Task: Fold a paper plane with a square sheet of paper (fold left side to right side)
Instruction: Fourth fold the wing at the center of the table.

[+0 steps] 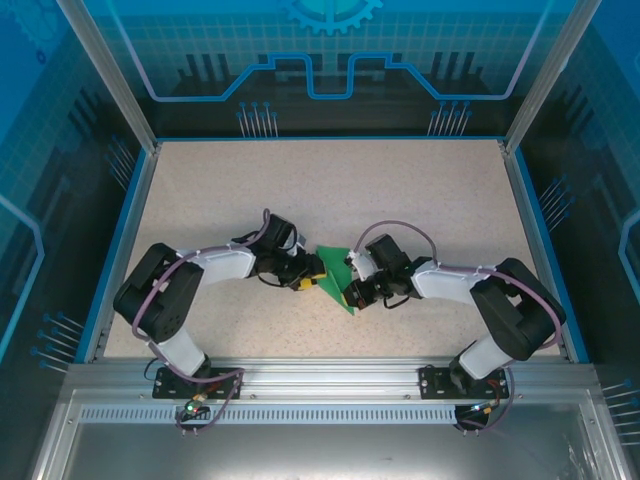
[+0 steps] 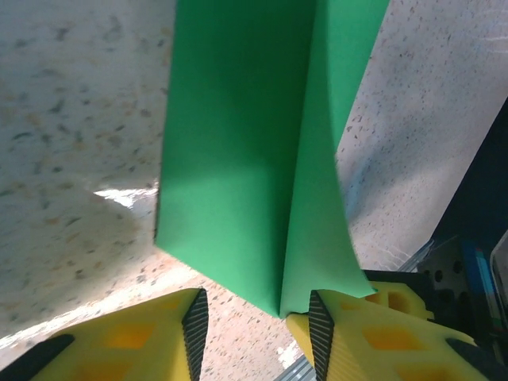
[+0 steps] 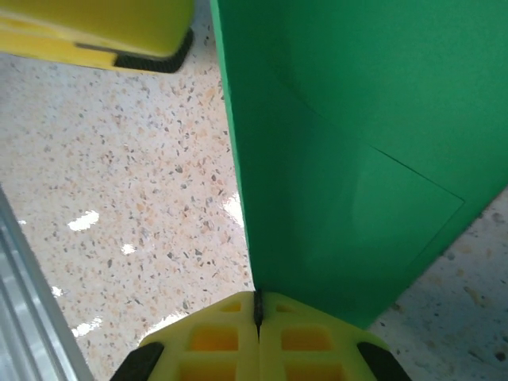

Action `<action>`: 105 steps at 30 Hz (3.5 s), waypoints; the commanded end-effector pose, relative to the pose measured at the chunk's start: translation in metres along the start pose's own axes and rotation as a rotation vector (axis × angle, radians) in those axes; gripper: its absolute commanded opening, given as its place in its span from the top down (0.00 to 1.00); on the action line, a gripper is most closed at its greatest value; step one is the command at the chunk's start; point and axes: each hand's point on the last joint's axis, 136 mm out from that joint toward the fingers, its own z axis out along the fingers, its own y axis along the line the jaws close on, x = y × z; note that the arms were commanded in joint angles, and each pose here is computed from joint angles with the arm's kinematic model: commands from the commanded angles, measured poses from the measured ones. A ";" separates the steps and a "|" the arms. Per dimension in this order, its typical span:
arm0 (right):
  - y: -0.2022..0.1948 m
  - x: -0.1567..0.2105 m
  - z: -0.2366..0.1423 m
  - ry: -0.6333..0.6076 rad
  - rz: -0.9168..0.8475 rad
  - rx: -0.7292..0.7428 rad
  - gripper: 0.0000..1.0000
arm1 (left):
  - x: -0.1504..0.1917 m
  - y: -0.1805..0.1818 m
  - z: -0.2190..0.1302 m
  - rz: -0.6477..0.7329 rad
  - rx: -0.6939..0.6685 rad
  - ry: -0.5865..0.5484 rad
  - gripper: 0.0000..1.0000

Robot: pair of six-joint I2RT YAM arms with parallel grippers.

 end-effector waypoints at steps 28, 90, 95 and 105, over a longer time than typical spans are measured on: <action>-0.017 0.002 -0.002 -0.033 0.254 -0.211 1.00 | -0.014 -0.007 0.037 0.012 -0.025 0.043 0.53; -0.004 0.019 0.006 0.168 -0.046 0.310 0.82 | -0.016 0.003 0.042 0.006 -0.065 0.043 0.52; -0.006 0.016 0.004 0.163 -0.052 0.320 0.88 | -0.014 0.004 0.042 0.007 -0.066 0.044 0.52; 0.002 0.006 -0.003 0.120 -0.065 0.235 1.00 | -0.016 -0.003 0.026 0.045 -0.052 0.006 0.50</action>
